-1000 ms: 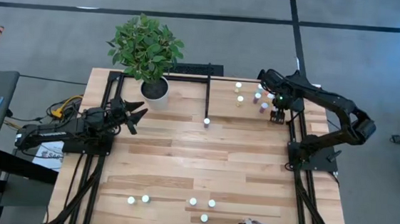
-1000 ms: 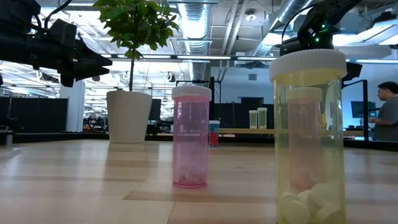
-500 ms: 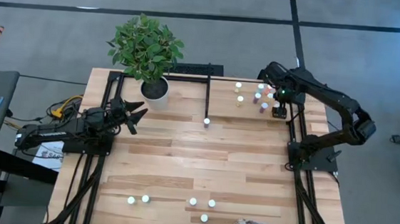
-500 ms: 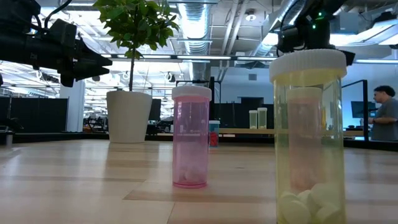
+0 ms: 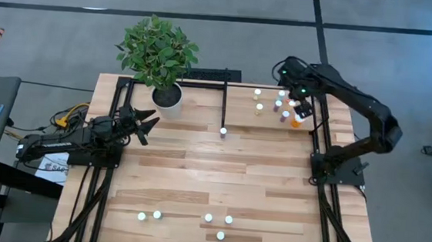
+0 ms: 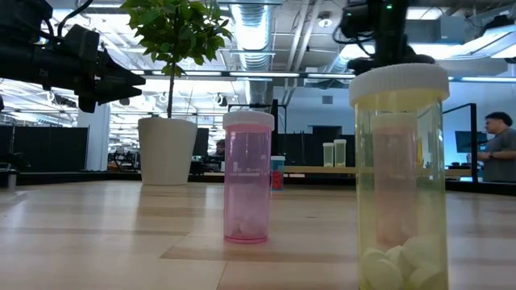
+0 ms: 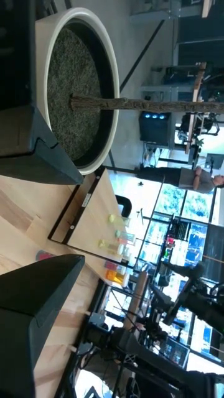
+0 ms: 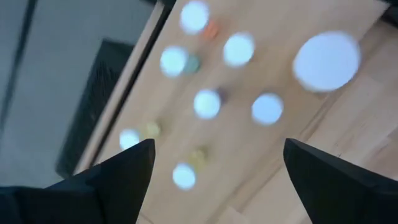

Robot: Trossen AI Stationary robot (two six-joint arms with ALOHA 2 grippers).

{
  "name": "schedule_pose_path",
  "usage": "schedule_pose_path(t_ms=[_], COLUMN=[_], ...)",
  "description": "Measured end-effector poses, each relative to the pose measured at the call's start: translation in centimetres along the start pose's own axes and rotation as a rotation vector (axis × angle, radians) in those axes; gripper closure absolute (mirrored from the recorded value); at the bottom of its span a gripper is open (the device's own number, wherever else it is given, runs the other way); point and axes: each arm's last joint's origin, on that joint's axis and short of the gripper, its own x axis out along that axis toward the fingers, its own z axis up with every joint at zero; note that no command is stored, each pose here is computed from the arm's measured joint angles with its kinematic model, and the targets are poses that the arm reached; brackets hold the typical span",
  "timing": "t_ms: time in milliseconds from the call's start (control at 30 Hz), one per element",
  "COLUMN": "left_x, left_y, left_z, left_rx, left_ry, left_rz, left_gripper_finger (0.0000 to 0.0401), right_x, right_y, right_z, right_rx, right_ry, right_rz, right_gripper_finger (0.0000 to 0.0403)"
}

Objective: Pick and place medicine bottles onto shelf by color
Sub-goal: Put the top blue pill bottle on the shelf

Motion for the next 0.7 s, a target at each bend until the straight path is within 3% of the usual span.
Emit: schedule_pose_path(t_ms=[167,367,567,700], left_x=[0.0,0.0,0.0,0.0], left_y=[0.0,0.0,0.0,0.0], left_z=[0.0,0.0,0.0,0.0], left_rx=[0.000,0.000,0.000,0.000], left_ry=[0.000,0.000,0.000,0.000], left_rz=[0.000,0.000,0.000,0.000], left_gripper_finger=[0.0220,0.0220,0.0220,0.0220], right_x=[0.4,0.4,1.3,1.6], right_y=[1.7,3.4,3.6,3.1], right_z=[-3.4,-8.0,-13.1,-15.8], right_rx=[-0.194,-0.504,-0.827,-0.965], right_ry=[0.054,0.133,0.196,0.227], right_rz=[-0.011,0.057,0.087,0.076], right_gripper_finger=[0.0041,0.0063,0.0085,0.0092])
